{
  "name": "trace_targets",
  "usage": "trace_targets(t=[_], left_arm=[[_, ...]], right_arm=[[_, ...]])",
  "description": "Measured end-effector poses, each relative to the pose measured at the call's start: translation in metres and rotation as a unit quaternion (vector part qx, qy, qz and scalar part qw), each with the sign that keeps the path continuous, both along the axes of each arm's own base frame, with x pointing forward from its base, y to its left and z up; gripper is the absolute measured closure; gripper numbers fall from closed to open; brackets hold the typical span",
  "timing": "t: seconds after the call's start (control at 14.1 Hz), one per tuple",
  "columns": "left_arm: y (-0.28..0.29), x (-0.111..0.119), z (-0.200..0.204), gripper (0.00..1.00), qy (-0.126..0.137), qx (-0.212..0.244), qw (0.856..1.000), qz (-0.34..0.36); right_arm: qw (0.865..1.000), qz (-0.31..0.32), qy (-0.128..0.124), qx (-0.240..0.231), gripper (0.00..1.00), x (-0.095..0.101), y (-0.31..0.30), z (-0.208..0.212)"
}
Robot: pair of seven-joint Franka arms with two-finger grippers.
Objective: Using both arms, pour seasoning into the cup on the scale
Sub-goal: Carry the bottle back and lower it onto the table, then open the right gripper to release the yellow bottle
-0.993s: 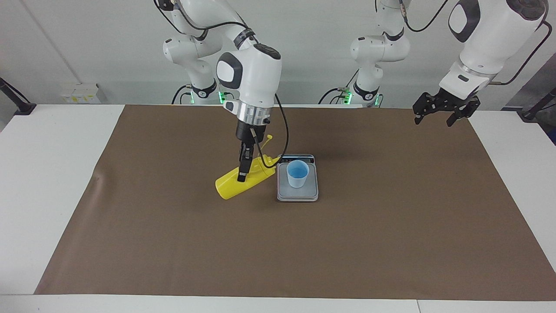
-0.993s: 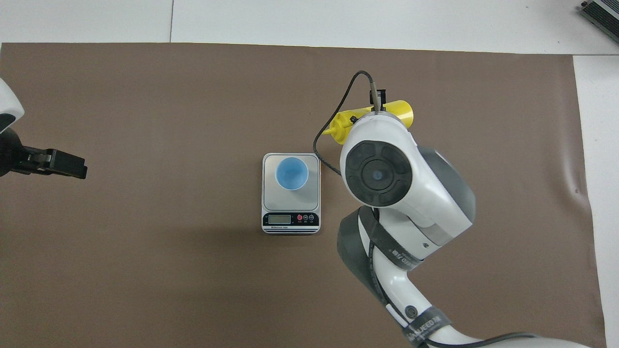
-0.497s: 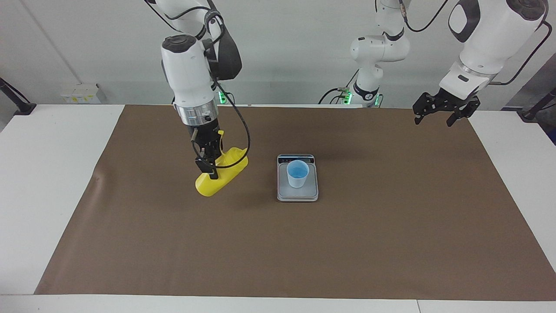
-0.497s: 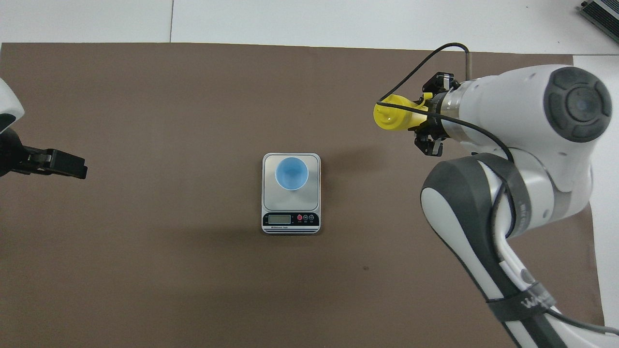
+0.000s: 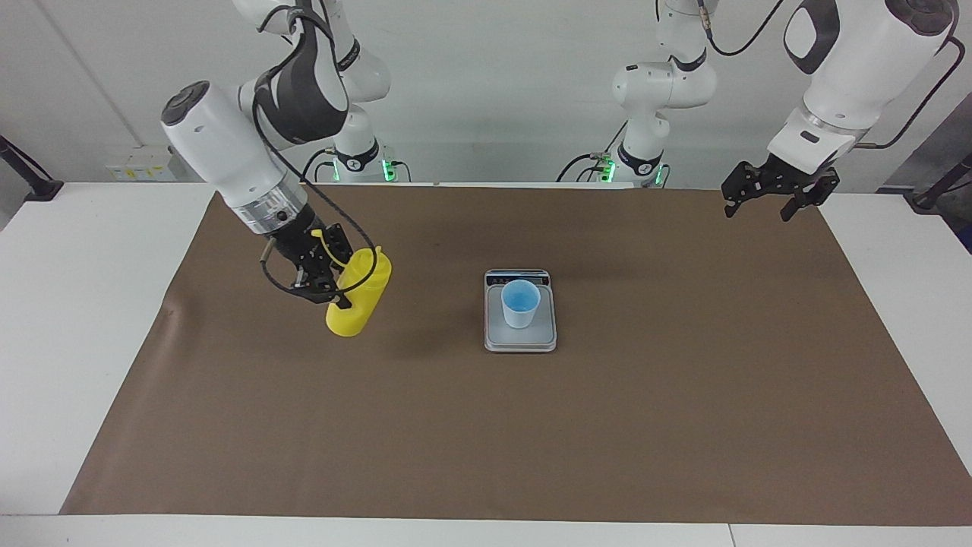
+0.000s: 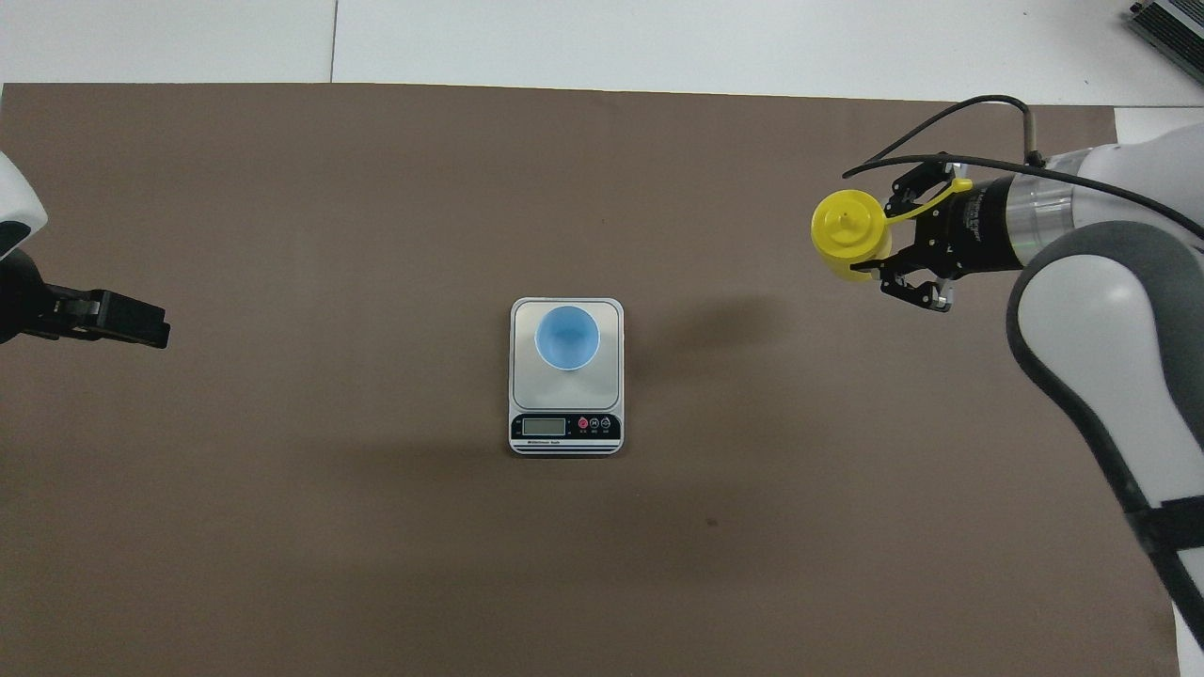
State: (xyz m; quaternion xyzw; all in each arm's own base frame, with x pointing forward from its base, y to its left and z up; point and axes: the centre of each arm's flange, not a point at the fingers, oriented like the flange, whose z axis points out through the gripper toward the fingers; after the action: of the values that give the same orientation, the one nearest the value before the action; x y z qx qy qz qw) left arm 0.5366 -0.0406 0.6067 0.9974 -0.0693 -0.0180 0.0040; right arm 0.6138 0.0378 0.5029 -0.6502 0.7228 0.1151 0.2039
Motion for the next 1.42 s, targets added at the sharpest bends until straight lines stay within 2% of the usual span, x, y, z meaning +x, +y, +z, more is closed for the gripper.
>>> trace_targets(t=[0.21, 0.64, 1.14, 1.42], left_arm=[[0.000, 0.000, 0.000, 0.00, 0.000, 0.000, 1.000, 0.000], [-0.001, 0.000, 0.000, 0.00, 0.000, 0.000, 1.000, -0.001], [-0.001, 0.000, 0.000, 0.00, 0.000, 0.000, 1.000, -0.001], [-0.001, 0.000, -0.001, 0.00, 0.001, 0.000, 1.000, -0.001]], right_arm=[[0.998, 0.036, 0.005, 0.052, 0.54, -0.011, -0.057, -0.025], [0.991, 0.070, 0.027, 0.109, 0.54, -0.027, -0.113, -0.094], [0.984, 0.099, 0.030, 0.146, 0.54, -0.042, -0.162, -0.167], [0.984, 0.098, 0.029, 0.148, 0.55, -0.043, -0.169, -0.174]])
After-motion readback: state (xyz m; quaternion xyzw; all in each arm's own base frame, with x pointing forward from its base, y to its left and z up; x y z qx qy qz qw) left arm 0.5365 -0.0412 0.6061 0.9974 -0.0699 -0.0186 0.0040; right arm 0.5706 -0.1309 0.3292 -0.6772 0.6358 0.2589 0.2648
